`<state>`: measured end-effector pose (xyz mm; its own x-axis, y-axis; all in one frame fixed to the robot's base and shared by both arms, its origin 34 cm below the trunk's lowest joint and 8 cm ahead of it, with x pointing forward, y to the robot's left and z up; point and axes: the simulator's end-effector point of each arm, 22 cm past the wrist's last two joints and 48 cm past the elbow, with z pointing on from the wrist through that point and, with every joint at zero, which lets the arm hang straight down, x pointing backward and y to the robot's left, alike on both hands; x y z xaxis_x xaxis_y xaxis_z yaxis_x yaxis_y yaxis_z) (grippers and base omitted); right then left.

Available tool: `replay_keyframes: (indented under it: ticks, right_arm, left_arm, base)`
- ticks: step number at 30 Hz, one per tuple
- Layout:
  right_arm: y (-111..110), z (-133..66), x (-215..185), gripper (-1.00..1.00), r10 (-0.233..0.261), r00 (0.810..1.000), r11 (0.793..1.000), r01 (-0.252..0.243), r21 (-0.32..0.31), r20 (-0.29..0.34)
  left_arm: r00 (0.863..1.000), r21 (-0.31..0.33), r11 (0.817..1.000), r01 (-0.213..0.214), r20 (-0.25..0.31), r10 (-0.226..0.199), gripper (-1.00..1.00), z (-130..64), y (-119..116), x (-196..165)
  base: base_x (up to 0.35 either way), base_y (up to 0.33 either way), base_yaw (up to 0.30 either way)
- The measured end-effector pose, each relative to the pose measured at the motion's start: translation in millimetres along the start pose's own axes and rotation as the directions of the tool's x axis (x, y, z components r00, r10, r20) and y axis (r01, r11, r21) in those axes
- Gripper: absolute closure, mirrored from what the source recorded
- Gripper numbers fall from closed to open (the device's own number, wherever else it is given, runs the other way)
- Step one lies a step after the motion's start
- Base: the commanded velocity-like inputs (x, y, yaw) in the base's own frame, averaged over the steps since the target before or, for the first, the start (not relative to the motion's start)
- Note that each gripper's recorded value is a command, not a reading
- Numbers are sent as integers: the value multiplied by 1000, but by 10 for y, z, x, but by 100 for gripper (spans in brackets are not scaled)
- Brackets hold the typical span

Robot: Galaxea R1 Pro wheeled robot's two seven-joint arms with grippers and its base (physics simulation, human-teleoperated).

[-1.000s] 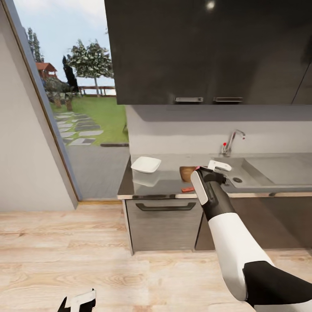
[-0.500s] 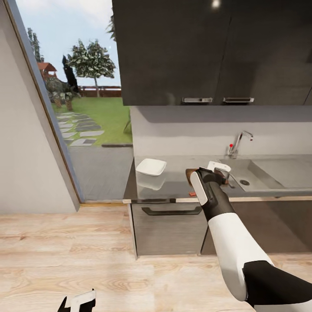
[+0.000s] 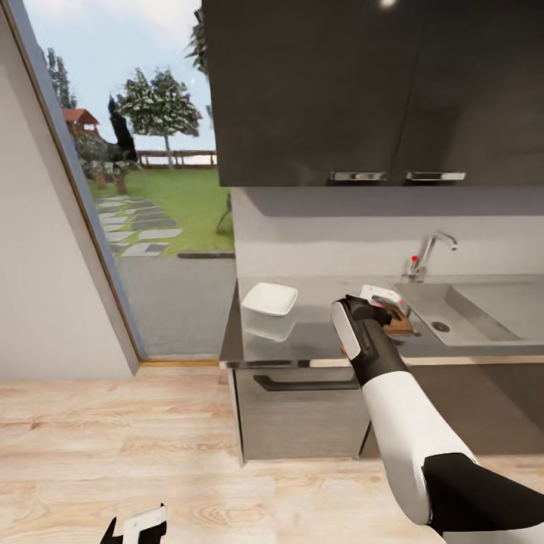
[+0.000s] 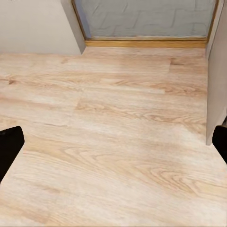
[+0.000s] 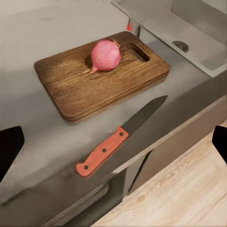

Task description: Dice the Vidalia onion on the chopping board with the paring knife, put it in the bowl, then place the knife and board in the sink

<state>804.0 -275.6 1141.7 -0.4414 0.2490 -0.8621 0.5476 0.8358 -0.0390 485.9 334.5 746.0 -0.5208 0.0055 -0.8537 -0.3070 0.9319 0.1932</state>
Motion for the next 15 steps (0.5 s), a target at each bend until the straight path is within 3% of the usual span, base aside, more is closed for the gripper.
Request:
replay_keyframes:
  ticks: [8,15]
  right_arm:
    - [1,9,11,-100,-2,1000,1000,2,1,-2]
    - [2,41,43,-100,-6,1000,1000,6,5,-6]
  left_arm:
    - [1000,0,1000,-1,-3,1,-100,0,0,11]
    - [1000,0,1000,-4,-9,4,-100,0,0,41]
  base:
    - [213,110,0]
    - [32,17,0]
